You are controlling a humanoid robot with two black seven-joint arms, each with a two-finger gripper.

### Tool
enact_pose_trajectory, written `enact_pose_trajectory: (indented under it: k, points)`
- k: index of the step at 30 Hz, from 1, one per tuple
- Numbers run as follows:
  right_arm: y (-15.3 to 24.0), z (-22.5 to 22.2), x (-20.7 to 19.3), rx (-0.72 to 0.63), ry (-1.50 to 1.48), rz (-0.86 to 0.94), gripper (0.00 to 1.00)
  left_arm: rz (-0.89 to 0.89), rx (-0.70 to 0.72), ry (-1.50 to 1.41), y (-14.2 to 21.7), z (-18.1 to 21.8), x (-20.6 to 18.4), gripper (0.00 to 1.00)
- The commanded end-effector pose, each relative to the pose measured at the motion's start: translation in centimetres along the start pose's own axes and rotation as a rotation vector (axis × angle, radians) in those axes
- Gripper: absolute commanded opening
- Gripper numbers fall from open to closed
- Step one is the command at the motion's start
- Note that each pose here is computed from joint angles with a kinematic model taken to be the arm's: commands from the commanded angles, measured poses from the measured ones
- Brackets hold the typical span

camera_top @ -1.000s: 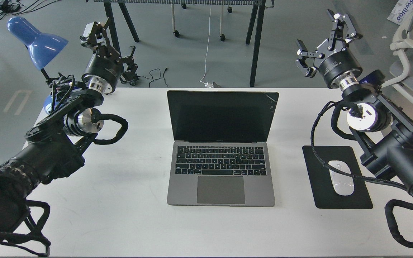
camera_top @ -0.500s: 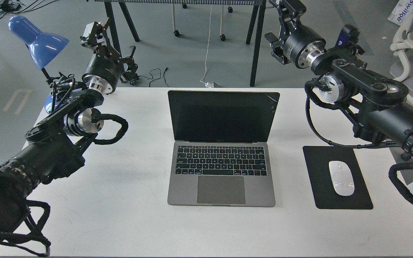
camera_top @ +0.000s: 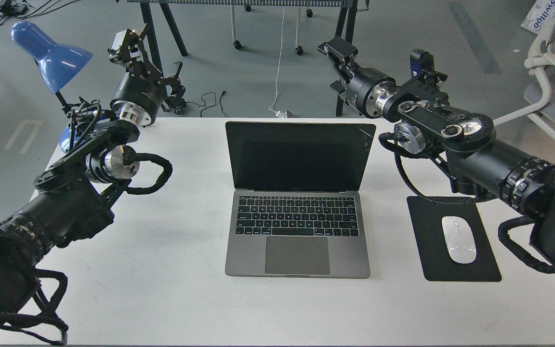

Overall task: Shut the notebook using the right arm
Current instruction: 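Raise the right gripper and move it over the laptop's screen top edge, then push the laptop screen down toward the keyboard with the right gripper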

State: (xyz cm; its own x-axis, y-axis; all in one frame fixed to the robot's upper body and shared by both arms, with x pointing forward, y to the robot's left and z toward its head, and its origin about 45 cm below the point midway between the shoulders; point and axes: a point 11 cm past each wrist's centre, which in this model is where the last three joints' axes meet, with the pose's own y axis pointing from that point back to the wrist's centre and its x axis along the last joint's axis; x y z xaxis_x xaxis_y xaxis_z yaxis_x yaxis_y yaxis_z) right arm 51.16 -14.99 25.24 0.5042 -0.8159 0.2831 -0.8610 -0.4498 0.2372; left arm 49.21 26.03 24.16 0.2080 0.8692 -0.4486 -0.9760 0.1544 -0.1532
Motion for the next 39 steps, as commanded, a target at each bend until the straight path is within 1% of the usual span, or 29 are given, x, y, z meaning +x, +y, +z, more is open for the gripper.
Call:
enact_pose_trajectory:
  k: [1,12,17,25,31,36,39]
  points:
    - [-0.1,-0.3,-0.7,0.002,0.002,-0.027,1.0,0.001,0.001,0.0,0.0,-0.1,0.0,1.0]
    - [0.1,0.5,-2.0,-0.029,0.036,-0.125,1.0,0.0,0.0,0.0,0.0,0.0,0.0,1.0]
    - [0.3,0.6,-3.6,-0.03,0.023,-0.215,1.0,0.002,0.0,-0.001,0.0,0.0,0.0,1.0]
    - [2.4,0.9,-5.3,-0.022,-0.014,-0.362,1.0,0.001,-0.001,-0.001,0.0,0.1,0.1,1.0]
    - [4.5,2.8,-7.0,-0.045,-0.064,-0.454,1.0,0.0,-0.001,-0.001,0.0,0.1,0.0,1.0]
    - [6.4,5.1,-9.7,-0.075,-0.128,-0.549,1.0,0.001,-0.001,-0.001,0.0,0.1,0.1,1.0]
    - [7.4,7.2,-11.3,-0.109,-0.172,-0.579,1.0,0.001,-0.001,-0.001,0.0,0.1,0.1,1.0]
